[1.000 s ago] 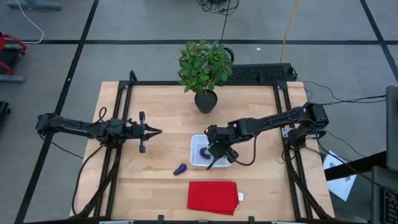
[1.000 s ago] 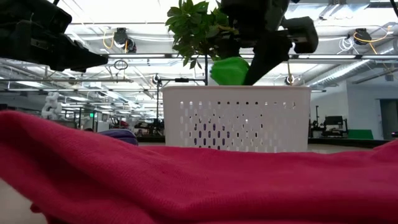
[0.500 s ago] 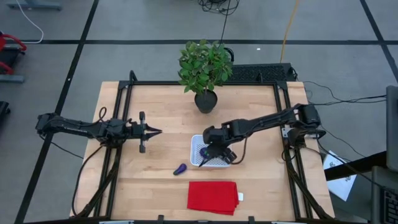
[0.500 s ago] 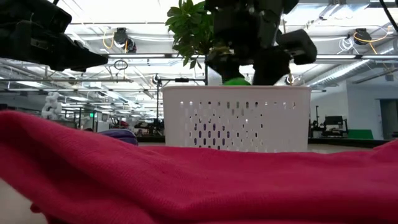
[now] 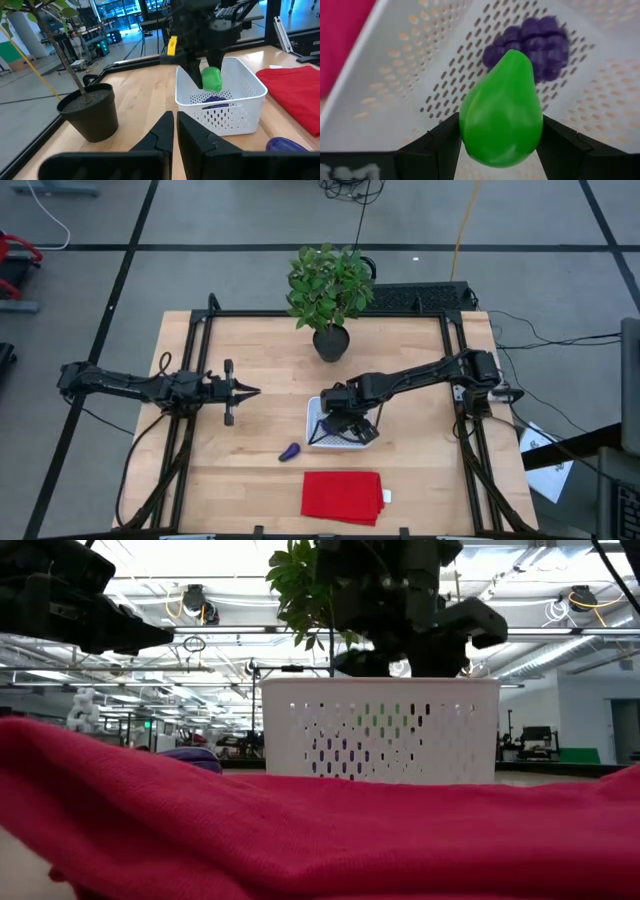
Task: Pick and placing Produce into tupperware
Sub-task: Put the green pear into the white bin
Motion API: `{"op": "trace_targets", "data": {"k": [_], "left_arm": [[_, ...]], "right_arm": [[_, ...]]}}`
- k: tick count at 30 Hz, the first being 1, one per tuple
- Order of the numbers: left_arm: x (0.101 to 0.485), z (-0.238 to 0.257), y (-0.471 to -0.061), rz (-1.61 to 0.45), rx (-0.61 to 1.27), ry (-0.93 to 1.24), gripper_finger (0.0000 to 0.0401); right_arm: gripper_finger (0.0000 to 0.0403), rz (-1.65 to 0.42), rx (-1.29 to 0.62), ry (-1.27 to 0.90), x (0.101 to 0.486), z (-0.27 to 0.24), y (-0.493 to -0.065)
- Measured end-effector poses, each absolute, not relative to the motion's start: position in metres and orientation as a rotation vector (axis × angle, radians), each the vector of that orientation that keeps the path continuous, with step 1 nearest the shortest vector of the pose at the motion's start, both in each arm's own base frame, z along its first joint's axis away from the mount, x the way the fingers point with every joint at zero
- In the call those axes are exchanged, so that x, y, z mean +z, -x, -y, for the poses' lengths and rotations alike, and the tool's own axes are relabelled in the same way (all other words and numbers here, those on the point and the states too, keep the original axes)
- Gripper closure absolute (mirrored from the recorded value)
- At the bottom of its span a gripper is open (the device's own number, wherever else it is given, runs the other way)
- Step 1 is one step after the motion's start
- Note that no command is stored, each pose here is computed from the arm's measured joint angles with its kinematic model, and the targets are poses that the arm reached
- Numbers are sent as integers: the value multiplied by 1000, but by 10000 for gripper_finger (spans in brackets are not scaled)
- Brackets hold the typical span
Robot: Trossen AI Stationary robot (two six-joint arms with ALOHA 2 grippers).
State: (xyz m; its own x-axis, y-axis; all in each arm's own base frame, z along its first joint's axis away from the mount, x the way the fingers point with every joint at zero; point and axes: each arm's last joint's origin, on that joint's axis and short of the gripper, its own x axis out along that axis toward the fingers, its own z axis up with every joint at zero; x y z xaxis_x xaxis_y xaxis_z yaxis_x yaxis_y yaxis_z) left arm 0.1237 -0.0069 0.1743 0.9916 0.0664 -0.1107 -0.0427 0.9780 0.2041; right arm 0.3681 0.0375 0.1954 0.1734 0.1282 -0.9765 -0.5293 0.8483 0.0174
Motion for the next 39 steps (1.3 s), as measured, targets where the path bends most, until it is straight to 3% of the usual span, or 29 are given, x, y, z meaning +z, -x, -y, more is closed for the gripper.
{"op": "trace_targets", "data": {"k": [24,39], "left_arm": [[174,7,-124,-117,55,-200,375],[174,7,-124,-118,55,-201,375]], "right_arm": [[192,-1366,517,181,177,-31,-373],[192,-1359,463,255,176,-40,-374]]}}
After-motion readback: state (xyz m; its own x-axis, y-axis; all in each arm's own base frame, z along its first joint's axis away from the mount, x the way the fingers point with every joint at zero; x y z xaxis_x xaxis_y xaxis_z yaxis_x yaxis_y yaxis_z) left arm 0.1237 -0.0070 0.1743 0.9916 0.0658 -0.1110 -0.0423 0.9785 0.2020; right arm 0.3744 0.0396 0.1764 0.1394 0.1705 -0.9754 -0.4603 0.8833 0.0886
